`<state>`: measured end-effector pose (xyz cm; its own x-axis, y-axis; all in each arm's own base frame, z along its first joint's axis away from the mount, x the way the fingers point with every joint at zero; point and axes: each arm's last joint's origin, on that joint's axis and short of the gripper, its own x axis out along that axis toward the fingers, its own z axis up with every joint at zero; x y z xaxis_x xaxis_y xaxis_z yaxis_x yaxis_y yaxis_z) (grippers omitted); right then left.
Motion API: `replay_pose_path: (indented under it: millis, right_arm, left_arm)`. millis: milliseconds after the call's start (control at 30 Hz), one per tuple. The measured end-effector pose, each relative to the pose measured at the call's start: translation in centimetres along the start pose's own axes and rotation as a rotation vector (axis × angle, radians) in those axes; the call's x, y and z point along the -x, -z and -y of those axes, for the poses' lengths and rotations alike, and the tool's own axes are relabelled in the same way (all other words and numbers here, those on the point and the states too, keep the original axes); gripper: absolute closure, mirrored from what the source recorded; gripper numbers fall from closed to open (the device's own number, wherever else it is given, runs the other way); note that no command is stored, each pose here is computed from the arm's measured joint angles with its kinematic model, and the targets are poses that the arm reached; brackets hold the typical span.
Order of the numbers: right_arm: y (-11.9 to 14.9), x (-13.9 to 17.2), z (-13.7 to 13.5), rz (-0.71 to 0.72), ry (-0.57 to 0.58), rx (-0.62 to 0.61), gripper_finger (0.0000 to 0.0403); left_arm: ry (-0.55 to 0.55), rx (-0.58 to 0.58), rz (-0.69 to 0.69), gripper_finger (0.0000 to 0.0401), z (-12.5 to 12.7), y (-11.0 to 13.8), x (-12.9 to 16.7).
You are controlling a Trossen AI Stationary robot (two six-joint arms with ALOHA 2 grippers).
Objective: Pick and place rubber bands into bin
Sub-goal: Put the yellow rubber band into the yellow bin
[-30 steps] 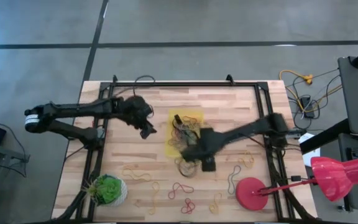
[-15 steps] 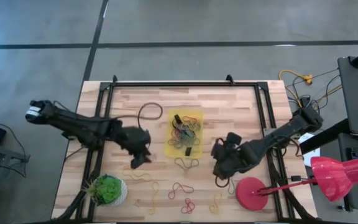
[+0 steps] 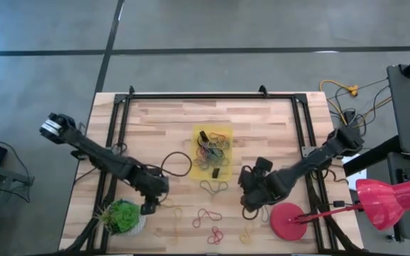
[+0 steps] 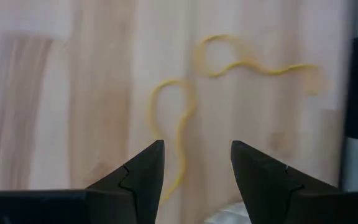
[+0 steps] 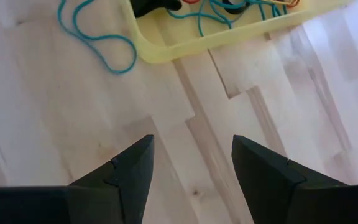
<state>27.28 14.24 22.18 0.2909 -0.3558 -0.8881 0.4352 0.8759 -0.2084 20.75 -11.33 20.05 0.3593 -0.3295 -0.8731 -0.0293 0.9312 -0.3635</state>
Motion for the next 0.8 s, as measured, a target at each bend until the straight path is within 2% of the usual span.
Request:
replay_pose_path:
  millis: [167,500,667,800]
  right_arm:
    - [-0.3,-0.4,0.0,-0.003,0.001,-0.032,0.0199]
    - [-0.5,-0.7,0.3,-0.007,0.013,-0.023,0.0199]
    - [-0.5,-0.7,0.3,-0.012,0.011,-0.022,0.0199]
    - [-0.5,-0.7,0.4,-0.016,0.010,-0.021,0.0199]
  left_arm:
    - [-0.066,0.005,-0.074,0.0231,-0.7,0.4,-2.5]
    - [-0.141,-0.027,-0.154,0.0231,-1.4,0.7,-5.1]
    - [-0.172,0.026,-0.166,0.0231,-1.2,0.5,-5.9]
    - [-0.216,0.053,-0.121,0.0231,-0.7,0.3,-5.9]
